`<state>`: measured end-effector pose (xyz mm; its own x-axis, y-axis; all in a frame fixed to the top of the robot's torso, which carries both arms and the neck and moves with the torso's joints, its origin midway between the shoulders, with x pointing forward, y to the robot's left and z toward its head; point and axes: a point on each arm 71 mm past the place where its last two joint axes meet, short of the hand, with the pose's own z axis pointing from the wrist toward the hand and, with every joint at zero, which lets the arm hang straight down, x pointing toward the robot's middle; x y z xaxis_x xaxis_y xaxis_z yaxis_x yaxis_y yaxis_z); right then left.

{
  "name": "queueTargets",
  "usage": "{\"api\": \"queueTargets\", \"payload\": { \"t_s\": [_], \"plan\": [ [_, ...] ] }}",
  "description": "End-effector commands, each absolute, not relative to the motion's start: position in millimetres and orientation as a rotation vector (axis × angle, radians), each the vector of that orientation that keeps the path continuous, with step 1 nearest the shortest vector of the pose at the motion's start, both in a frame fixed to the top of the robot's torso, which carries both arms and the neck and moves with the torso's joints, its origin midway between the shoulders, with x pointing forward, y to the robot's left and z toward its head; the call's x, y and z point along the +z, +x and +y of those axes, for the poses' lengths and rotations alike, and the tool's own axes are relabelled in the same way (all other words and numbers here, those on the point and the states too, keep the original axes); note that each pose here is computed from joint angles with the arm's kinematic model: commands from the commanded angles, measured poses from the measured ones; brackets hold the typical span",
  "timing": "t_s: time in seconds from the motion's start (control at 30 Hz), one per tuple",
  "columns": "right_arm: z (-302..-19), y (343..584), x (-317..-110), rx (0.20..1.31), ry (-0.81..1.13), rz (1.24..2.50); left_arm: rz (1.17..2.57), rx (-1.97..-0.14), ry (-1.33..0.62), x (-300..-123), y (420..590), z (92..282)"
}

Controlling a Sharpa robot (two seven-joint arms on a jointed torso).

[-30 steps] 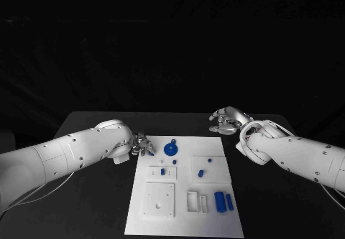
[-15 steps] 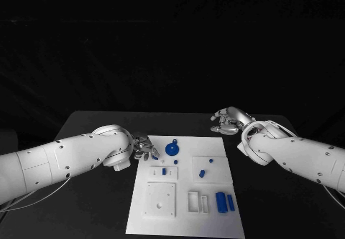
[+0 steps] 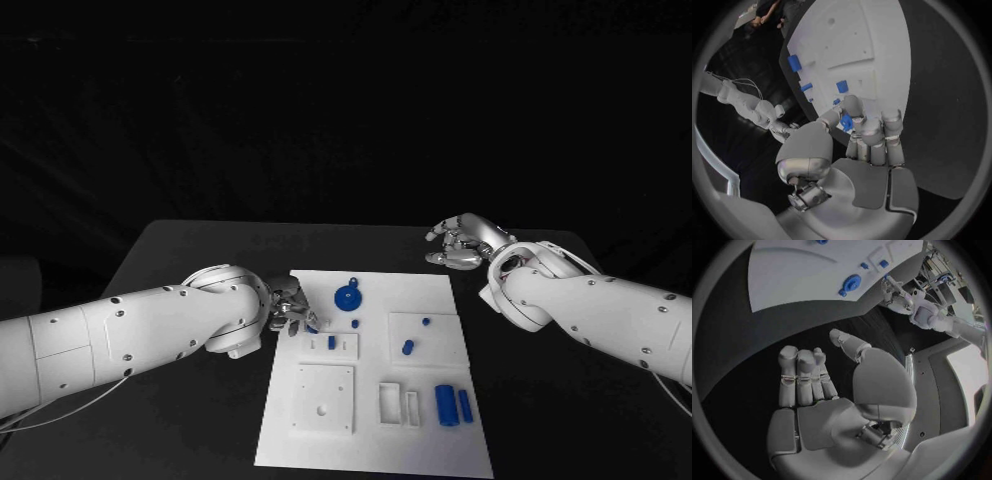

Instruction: Assemble the parts on the task board

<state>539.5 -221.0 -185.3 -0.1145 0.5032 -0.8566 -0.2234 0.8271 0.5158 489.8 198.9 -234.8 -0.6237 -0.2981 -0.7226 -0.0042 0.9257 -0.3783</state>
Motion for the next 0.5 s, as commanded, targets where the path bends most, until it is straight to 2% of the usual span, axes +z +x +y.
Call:
{"api": "queueTargets", "payload": {
  "t_s": [0.03,0.5],
  "plan": [
    [-220.2,539.2,-186.1,0.631,0.222,1.581,2.180,-0.428,-0.202,-236.4,488.9,197.8],
    [-220.9,539.3,-187.1,0.629,0.224,1.583,2.235,-0.393,-0.149,-245.7,481.9,197.1]
  ]
}}
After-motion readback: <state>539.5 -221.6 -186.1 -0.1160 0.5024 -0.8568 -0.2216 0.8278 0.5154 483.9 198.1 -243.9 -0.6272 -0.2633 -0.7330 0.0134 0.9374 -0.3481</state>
